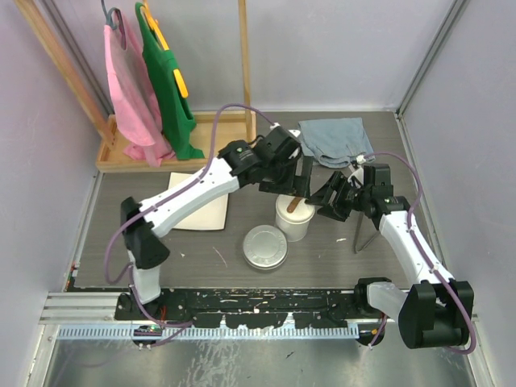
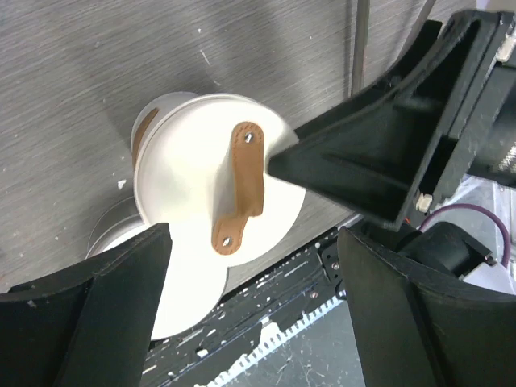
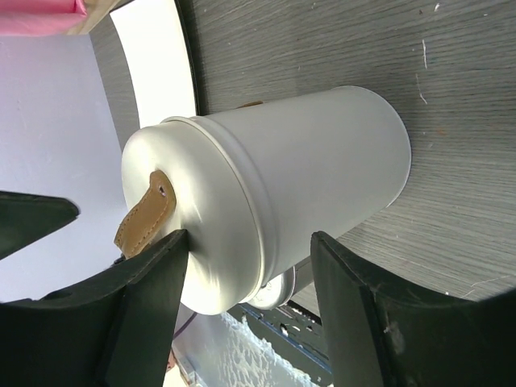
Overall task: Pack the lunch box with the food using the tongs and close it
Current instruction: Close the box lid on the packing box.
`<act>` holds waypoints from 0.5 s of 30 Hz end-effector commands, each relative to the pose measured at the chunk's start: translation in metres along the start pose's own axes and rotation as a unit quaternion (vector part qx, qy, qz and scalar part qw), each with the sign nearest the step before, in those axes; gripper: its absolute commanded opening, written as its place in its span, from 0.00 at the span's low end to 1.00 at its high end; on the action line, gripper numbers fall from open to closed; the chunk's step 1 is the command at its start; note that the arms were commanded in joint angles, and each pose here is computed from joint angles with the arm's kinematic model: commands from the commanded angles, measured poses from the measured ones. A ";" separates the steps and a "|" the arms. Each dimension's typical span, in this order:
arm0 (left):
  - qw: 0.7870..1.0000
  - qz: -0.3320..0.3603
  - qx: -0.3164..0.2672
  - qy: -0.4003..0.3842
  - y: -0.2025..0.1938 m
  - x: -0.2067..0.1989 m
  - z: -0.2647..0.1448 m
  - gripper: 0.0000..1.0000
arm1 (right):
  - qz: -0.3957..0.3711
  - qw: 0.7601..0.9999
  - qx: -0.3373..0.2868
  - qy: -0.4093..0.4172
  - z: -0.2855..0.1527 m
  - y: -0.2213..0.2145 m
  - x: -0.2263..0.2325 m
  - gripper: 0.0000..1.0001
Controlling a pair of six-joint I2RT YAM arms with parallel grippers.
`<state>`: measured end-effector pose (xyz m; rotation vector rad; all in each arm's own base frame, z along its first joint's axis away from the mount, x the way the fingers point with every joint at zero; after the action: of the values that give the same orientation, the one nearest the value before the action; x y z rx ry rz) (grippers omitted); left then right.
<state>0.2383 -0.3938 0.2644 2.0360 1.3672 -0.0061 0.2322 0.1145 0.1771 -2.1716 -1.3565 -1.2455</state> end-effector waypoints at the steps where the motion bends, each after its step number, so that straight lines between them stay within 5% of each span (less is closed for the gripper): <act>1: 0.994 -0.029 -0.103 -0.033 0.025 0.006 -0.047 0.86 | -0.016 1.000 -0.003 0.002 0.001 0.004 0.002 0.67; 7: 0.982 -0.135 -0.130 -0.029 0.012 0.067 -0.039 0.84 | -0.024 1.000 -0.004 0.007 0.000 0.006 0.006 0.67; 15: 0.976 -0.172 -0.075 -0.110 0.001 0.058 0.005 0.81 | -0.027 1.000 0.002 0.016 0.000 0.008 0.011 0.67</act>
<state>0.2630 -0.3185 0.2271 1.7143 1.6165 -0.0803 0.2340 0.1162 0.1769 -2.1468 -1.3625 -1.2356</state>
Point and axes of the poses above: each gripper's point midway between its finger pads, its own z axis out along the fingers, its own x axis along the line the jaws close on, y = z × x, the point moved 4 cm from there along -z, back along the fingers, and after that the axes turned 5 degrees about z, right-handed, at the moved point
